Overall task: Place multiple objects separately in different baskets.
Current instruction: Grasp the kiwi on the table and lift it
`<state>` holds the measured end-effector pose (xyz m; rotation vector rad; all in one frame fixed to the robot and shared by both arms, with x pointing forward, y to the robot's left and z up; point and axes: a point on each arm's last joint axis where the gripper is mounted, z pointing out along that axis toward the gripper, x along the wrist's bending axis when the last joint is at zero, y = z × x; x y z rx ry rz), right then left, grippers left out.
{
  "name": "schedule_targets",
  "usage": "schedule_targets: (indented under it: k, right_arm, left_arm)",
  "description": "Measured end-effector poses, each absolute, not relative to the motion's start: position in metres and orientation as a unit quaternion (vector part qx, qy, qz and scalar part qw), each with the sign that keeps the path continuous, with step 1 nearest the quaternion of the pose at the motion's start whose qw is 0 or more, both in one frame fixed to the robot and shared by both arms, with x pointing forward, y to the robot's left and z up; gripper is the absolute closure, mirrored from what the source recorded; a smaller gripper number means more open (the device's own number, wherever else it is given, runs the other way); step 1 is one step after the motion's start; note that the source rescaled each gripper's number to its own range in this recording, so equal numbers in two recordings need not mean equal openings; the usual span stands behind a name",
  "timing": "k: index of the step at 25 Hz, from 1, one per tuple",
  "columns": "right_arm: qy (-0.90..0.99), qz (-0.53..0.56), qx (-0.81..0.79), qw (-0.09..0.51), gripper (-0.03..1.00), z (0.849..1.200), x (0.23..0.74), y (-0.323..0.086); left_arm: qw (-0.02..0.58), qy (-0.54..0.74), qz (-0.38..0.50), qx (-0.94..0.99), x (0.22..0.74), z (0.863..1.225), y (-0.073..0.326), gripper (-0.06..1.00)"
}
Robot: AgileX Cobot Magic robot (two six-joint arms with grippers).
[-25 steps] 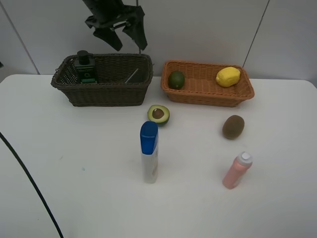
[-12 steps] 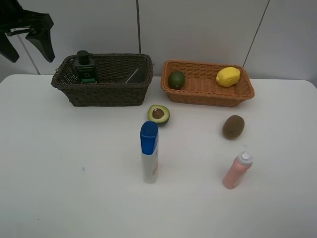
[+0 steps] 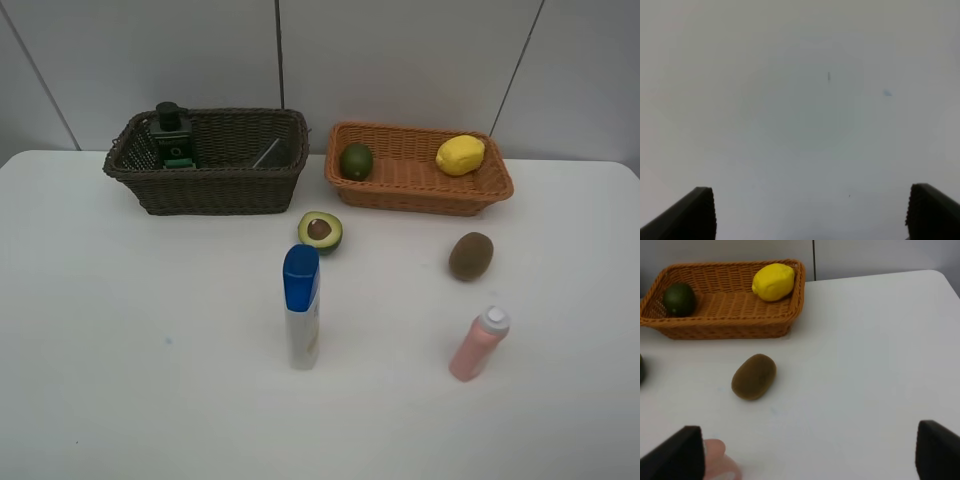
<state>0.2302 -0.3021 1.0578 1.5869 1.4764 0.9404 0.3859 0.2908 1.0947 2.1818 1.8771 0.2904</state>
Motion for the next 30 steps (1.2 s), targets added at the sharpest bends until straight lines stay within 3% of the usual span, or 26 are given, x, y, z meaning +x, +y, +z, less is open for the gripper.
schedule_targets:
  k: [8,14,23,30]
  right_arm:
    - [0.578,0.368,0.621,0.380,-0.03,1.058,0.230,-0.302]
    - [0.578,0.368,0.621,0.380,-0.03,1.058,0.230,-0.302]
    - [0.578,0.368,0.621,0.380,-0.03,1.058,0.230,-0.302]
    - [0.578,0.368,0.621,0.380,-0.03,1.058,0.230,-0.302]
  left_arm:
    - [0.246,0.600,0.237,0.724,0.270,1.081,0.296,-0.05]
    - [0.307,0.570,0.327,0.688,0.216,1.062,0.301,-0.05]
    - [0.310,0.585,0.319,0.679,0.217,1.047,0.301,-0.05]
    - [0.349,0.586,0.322,0.657,0.226,1.045,0.298,-0.05]
